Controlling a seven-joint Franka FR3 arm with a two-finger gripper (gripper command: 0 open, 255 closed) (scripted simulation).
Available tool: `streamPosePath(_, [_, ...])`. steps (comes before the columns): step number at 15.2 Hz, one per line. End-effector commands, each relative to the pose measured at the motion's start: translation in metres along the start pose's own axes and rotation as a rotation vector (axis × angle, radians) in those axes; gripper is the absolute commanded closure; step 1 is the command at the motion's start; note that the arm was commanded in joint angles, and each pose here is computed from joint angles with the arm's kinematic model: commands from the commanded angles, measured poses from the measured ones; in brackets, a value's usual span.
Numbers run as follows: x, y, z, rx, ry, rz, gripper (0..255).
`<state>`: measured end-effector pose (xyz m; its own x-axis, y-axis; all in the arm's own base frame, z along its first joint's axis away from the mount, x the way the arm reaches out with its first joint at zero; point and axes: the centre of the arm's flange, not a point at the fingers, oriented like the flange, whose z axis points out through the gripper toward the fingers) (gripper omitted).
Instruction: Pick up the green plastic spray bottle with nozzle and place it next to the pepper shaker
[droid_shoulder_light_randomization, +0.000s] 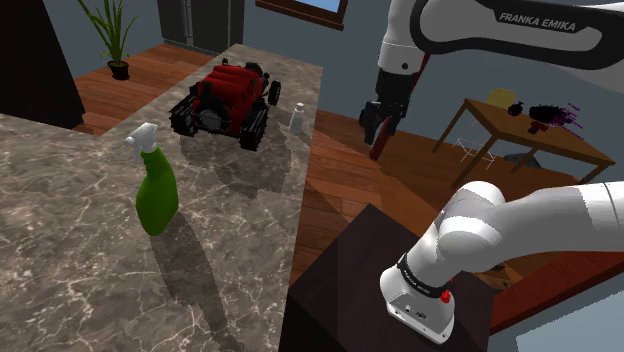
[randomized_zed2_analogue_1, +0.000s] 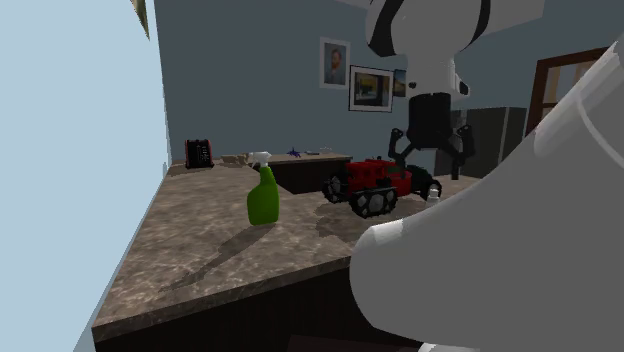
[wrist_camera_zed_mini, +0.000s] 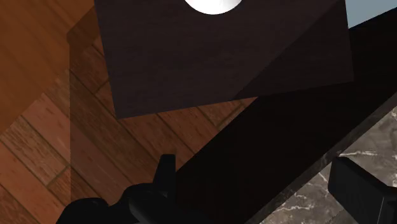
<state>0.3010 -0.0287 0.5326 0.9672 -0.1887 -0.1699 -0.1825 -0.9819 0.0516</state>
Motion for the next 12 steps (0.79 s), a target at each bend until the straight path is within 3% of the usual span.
streamPosePath(1, [0.000, 0.000, 0.000, 0.000, 0.000, 0.000, 0])
streamPosePath(12, [-0.027, -0.150, 0.015, -0.019, 0.155, 0.216, 0])
